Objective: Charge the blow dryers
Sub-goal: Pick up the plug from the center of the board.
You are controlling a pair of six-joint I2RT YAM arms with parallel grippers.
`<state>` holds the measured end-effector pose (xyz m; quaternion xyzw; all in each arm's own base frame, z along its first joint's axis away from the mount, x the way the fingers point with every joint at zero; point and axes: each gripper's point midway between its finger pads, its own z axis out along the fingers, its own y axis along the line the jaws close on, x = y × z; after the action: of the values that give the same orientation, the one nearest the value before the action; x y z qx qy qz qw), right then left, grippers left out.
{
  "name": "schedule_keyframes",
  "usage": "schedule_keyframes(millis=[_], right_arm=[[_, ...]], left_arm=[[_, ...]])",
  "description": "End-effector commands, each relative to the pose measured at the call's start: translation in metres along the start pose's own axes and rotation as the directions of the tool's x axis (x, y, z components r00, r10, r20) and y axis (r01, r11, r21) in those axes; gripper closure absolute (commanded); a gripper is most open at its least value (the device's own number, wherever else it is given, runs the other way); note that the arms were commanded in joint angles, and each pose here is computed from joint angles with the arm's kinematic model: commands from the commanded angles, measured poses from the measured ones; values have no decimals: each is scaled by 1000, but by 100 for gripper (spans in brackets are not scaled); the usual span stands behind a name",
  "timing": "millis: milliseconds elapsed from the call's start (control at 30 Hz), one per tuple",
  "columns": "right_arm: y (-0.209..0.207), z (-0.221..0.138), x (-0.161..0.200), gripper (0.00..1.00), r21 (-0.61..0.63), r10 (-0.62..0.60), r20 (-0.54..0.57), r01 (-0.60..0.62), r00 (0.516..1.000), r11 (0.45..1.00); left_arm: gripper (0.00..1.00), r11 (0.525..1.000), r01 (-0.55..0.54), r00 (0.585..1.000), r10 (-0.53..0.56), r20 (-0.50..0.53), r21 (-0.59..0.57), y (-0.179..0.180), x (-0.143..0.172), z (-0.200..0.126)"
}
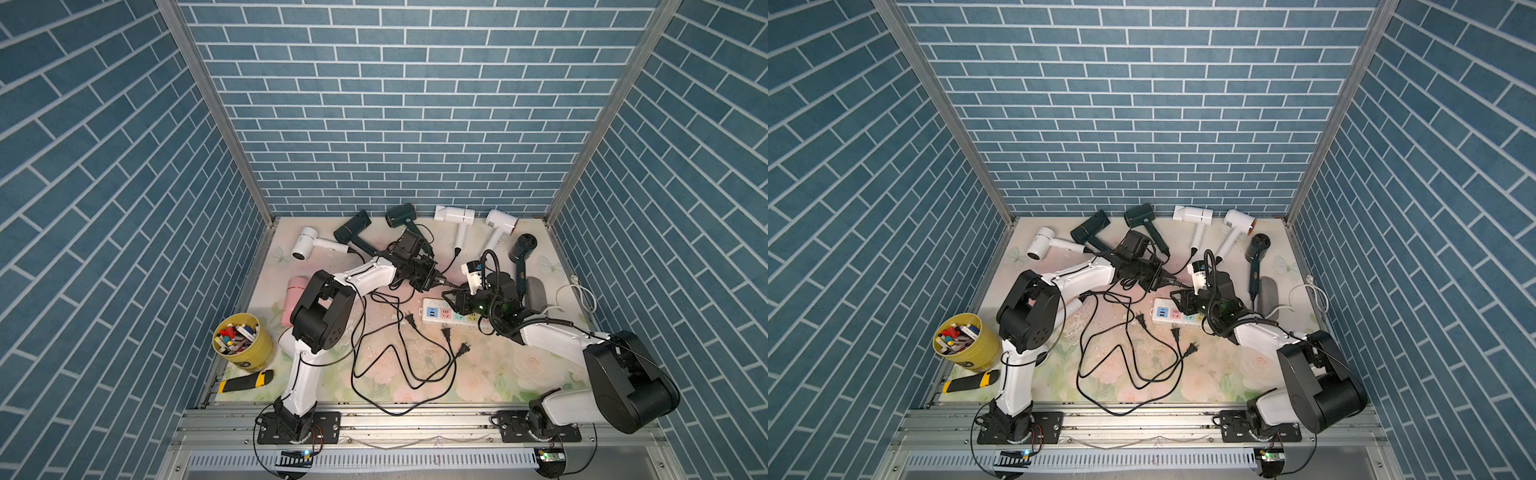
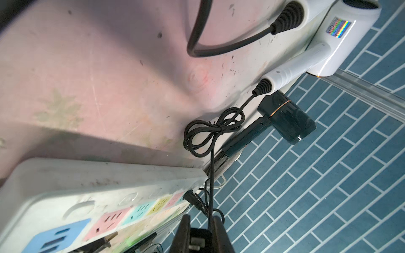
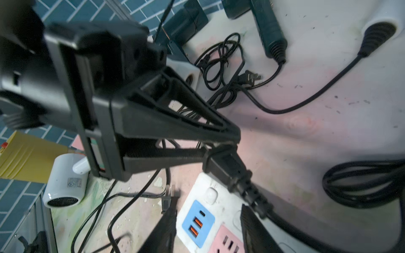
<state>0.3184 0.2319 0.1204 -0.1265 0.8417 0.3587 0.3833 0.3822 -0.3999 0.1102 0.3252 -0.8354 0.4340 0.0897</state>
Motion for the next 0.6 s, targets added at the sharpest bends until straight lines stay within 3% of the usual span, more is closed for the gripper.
schedule_keyframes(millis=[0,300,567], right_arm=[[0,0,-25,47,-24,62,113,-60,992,998],[-12,-2,-39,44,-136,224,209,-199,952,971],[-23,-5,-46,53,-195,304,263,-259,915,946]], left_arm=[[84,998,64,997,-64,-51,-2,-1,11,2],[85,993,117,988,-114,-101,20,0,15,7],[86,989,145,980,-138,-146,33,1,15,14]])
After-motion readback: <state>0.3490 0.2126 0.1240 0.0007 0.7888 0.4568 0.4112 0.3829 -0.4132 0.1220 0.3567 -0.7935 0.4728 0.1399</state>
